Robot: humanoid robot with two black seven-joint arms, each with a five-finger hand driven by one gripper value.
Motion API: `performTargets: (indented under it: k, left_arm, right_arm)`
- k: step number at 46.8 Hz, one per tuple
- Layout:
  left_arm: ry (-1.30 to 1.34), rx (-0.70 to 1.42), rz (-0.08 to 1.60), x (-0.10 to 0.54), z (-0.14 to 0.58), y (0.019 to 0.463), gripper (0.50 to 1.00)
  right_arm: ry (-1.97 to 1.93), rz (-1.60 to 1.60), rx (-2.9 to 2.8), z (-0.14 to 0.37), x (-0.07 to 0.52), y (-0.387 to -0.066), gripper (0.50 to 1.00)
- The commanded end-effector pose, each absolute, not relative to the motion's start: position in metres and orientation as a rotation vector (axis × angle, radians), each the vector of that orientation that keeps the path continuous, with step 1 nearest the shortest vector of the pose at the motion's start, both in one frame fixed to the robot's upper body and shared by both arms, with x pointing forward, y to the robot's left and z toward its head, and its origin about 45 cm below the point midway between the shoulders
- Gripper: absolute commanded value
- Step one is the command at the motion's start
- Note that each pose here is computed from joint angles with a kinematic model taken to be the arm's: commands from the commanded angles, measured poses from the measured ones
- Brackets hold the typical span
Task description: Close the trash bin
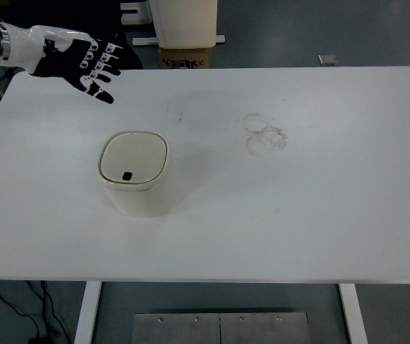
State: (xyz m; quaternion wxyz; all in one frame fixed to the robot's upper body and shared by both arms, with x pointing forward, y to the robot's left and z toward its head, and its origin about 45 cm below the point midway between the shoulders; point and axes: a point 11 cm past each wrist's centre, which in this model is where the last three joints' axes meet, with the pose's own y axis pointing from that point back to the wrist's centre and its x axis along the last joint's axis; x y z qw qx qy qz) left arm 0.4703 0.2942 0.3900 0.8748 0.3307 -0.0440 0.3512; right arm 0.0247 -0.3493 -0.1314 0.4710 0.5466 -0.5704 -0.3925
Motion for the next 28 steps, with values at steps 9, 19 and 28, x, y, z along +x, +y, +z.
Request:
performTargets:
  k: [9,19,28]
  left_arm:
    - [-0.039,0.542,0.914,0.479,0.392,0.345,1.000]
    - [0.077,0.353,1.123,0.485,0.371,0.381,1.000]
    - [0.231,0.169,1.279,0.481,0.343,0.412,1.000]
  right_arm:
    - [-1.397,-0.962,1.339,-0.131,0.025,-0.349,0.991]
    - [-1.397,-0.961,1.339,-0.131,0.025,-0.349,0.991]
    - [-1.397,-0.962,1.339,-0.131,0.025,-0.349,0.991]
